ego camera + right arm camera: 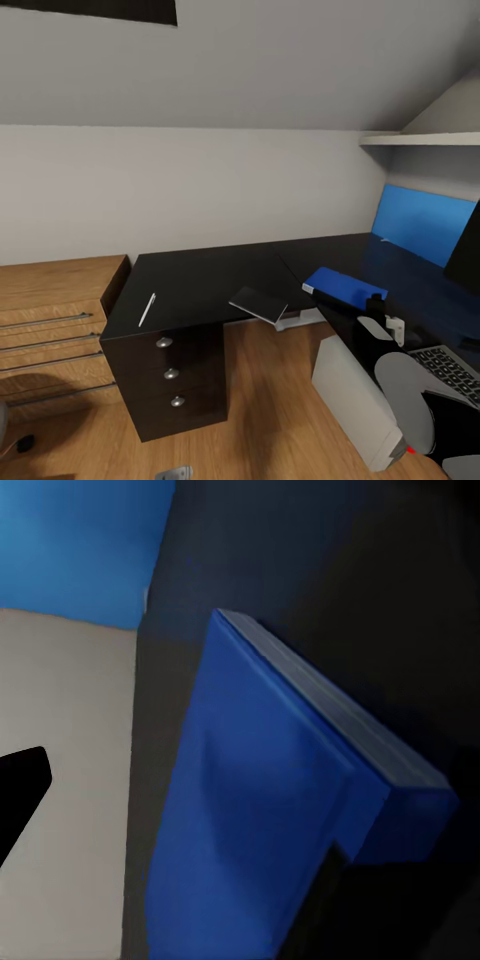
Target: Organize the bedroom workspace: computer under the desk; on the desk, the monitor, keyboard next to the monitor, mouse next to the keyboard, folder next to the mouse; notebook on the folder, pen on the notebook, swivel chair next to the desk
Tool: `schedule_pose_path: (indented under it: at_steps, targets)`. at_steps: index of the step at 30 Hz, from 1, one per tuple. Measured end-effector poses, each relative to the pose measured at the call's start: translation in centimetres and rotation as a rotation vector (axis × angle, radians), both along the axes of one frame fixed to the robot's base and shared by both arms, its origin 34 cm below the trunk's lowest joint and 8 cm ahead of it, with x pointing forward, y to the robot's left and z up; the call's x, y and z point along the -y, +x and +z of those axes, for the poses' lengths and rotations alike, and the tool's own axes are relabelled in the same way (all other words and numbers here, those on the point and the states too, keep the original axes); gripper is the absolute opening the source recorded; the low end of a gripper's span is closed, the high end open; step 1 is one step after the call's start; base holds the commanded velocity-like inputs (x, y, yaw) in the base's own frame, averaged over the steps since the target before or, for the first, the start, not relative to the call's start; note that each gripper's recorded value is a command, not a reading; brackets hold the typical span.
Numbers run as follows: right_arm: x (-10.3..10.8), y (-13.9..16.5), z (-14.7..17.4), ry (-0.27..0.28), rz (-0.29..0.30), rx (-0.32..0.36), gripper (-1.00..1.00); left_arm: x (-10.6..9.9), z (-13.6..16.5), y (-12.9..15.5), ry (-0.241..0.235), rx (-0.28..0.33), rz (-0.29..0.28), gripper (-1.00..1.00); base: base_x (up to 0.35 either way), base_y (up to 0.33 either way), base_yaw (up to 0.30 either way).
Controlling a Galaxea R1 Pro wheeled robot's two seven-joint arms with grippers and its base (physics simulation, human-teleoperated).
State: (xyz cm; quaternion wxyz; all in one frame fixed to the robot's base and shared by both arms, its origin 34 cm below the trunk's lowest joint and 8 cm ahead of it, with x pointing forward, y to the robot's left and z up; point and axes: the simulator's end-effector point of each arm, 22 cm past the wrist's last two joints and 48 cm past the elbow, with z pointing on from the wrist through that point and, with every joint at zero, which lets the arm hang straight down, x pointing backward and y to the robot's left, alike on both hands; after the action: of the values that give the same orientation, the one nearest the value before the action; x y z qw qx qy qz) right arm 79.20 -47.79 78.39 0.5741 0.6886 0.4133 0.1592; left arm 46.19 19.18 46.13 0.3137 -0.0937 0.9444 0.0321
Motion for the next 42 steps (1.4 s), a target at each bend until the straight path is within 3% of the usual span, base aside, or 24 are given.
schedule_pose_path:
  at_steps: [30,42]
  targets:
    - [-0.1,0.6,5.4,-0.002,0.005,-0.005,1.0,0.1,5.6,0.5,0.003,-0.003,0.001,1.0,0.0,0.0,0.0]
    - [-0.5,1.0,7.7,-0.01,0.019,0.0,1.0,-0.1,5.9,-1.9,0.02,-0.069,-0.012,1.0,0.0,0.0,0.0]
